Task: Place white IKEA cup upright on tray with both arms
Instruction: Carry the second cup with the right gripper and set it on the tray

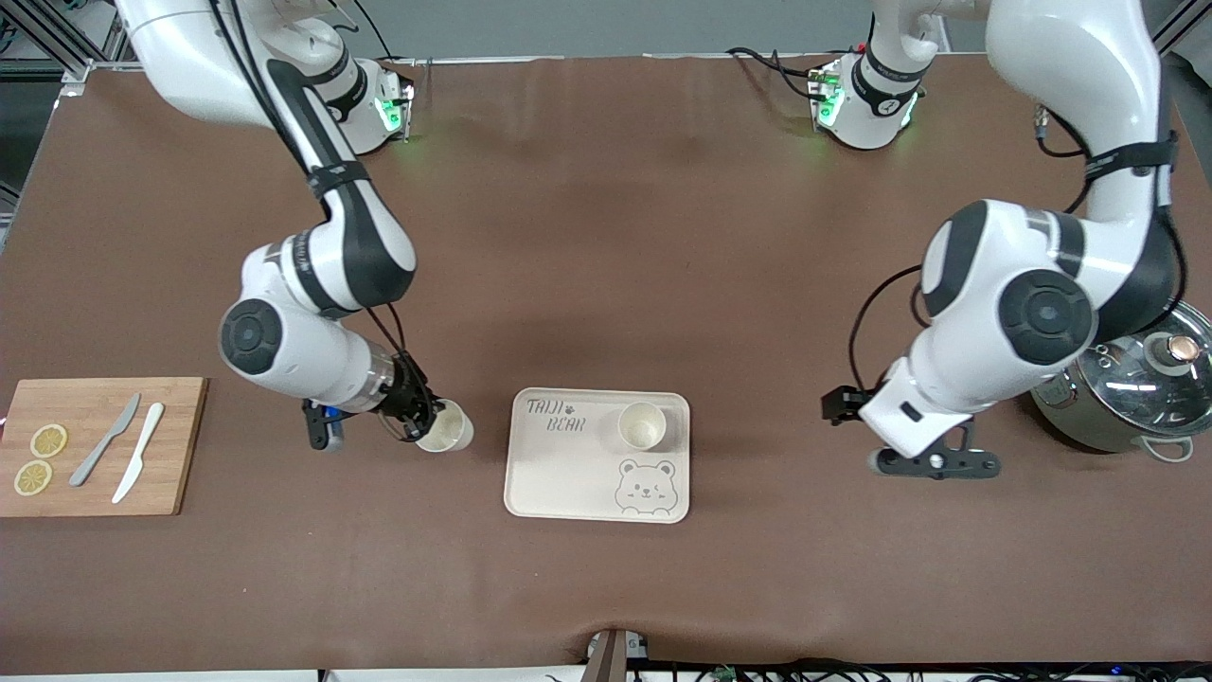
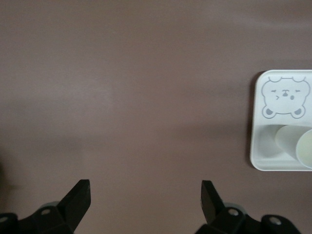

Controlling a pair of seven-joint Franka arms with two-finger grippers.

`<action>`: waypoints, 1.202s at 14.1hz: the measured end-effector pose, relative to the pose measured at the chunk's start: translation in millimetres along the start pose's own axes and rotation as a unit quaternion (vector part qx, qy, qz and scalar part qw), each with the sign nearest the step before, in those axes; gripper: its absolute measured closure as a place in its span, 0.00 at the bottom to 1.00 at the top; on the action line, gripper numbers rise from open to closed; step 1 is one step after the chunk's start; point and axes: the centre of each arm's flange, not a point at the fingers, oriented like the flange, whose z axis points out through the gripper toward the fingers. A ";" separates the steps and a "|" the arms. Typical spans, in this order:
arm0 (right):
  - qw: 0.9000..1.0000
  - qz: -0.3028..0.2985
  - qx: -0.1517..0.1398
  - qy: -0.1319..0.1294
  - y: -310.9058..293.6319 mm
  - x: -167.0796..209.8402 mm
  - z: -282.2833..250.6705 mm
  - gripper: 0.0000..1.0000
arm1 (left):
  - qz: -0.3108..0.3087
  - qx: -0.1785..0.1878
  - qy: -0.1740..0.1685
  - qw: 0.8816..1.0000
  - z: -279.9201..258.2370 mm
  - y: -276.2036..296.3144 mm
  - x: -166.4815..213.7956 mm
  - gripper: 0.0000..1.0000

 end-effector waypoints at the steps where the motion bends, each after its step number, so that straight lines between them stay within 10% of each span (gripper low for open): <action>1: 1.000 0.008 0.007 0.000 -4.2 -12.8 9.9 0.97 | 0.001 0.000 0.002 1.000 -4.4 -12.9 0.4 0.00; 17: 1.000 0.005 0.019 0.001 -9.8 -92.0 93.3 0.97 | 0.015 -0.018 0.025 0.999 -93.4 -100.7 -58.4 0.00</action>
